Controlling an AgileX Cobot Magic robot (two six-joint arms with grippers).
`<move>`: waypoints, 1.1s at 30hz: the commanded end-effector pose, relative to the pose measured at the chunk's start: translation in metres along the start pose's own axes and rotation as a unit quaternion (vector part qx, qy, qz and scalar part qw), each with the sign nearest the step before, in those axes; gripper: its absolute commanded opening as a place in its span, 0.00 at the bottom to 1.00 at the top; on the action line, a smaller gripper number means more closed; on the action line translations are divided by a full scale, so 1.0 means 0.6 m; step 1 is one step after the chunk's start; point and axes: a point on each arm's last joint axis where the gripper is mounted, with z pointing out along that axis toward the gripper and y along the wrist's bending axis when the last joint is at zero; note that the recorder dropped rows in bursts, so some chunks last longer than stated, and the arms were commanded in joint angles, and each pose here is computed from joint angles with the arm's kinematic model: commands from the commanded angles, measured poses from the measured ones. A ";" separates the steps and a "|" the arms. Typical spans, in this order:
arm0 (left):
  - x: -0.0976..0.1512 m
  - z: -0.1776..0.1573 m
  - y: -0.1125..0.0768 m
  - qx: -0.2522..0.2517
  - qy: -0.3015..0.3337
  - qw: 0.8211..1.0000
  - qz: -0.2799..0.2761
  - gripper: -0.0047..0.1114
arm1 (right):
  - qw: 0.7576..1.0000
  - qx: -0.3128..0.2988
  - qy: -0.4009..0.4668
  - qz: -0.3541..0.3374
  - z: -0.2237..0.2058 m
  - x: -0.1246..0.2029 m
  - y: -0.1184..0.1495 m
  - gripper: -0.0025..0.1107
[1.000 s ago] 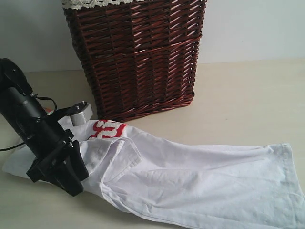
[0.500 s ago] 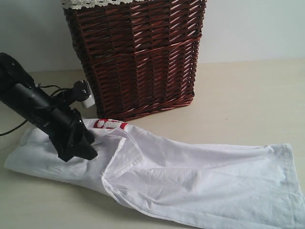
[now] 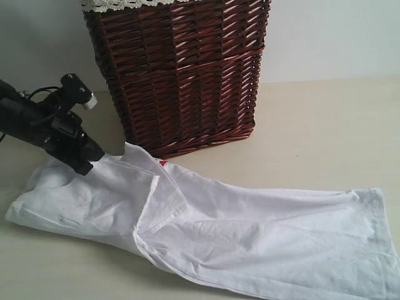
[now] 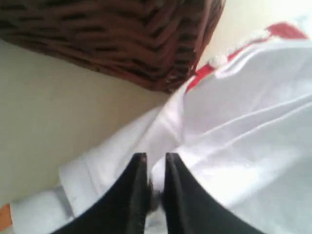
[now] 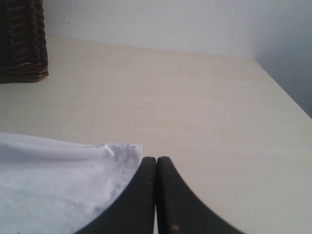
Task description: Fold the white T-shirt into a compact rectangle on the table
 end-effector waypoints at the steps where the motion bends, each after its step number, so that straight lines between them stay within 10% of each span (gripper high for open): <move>1: 0.068 0.037 0.026 0.024 0.039 0.999 -0.007 0.04 | 1.000 -0.001 0.002 -0.003 0.001 0.003 0.000 0.02; 6: 0.092 0.038 0.032 0.036 0.052 0.997 -0.032 0.04 | 1.000 -0.001 0.002 -0.002 0.001 0.003 0.001 0.02; 14: -0.011 -0.035 -0.012 0.131 -0.133 0.982 -0.014 0.04 | 1.000 -0.001 0.002 -0.002 0.001 0.003 0.001 0.02; 29: -0.012 -0.081 0.009 0.067 -0.100 0.990 -0.069 0.04 | 1.000 0.000 0.001 -0.003 0.001 0.002 0.000 0.02; 33: -0.007 -0.080 0.003 0.081 -0.084 0.992 -0.048 0.22 | 1.000 0.000 0.001 -0.003 0.001 0.002 0.000 0.02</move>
